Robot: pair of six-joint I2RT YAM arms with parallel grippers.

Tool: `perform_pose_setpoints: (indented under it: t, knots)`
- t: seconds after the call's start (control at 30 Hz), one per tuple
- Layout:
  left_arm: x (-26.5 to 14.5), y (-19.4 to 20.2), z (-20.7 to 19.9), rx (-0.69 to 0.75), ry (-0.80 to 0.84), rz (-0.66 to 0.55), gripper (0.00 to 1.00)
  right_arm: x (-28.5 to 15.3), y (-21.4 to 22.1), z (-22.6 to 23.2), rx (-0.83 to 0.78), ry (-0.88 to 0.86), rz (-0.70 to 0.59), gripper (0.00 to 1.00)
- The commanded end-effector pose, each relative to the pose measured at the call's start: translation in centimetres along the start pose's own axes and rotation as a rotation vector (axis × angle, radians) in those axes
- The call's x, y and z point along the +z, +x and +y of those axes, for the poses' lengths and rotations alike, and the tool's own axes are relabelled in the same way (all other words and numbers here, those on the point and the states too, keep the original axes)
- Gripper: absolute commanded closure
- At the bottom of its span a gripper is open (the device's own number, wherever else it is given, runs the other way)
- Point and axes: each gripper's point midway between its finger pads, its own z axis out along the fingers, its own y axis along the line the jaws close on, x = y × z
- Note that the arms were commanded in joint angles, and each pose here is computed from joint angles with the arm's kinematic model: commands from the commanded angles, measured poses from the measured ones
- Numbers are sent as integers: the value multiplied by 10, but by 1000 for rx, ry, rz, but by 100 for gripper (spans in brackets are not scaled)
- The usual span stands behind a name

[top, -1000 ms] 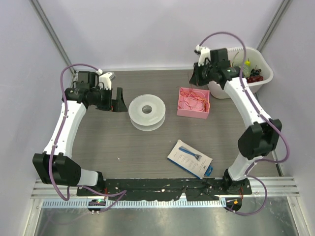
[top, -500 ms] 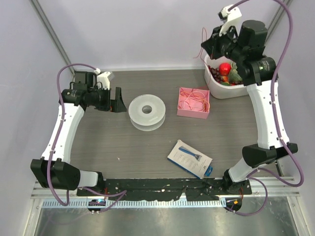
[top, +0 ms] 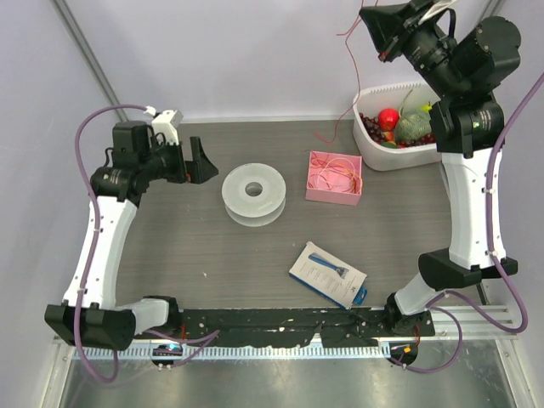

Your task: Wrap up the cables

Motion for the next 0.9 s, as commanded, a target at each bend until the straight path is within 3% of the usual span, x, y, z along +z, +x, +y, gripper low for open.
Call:
perform_pose_setpoints:
  t: [0.0, 0.13, 0.27, 0.4, 0.5, 0.67, 0.87]
  knots:
    - [-17, -33, -13, 34, 8, -208, 0, -15, -94, 33, 18, -129, -301, 99]
    - [-23, -40, -15, 44, 3, -228, 0, -31, -133, 57, 58, -236, -422, 99]
    - [-31, -45, -30, 69, 57, -208, 0, -41, -136, 77, 115, -328, -404, 99]
    - [-46, -57, -49, 122, 124, -256, 0, -47, -99, 92, 160, -402, -277, 99]
    - [-58, -65, -66, 147, 188, -311, 0, -53, -47, 109, 231, -491, -121, 99]
    - [-83, -68, -112, 279, 425, -396, 0, -66, 15, 147, 310, -682, 33, 99]
    - [-86, -82, -125, 158, 505, -444, 0, -79, 49, 193, 256, -806, 94, 99]
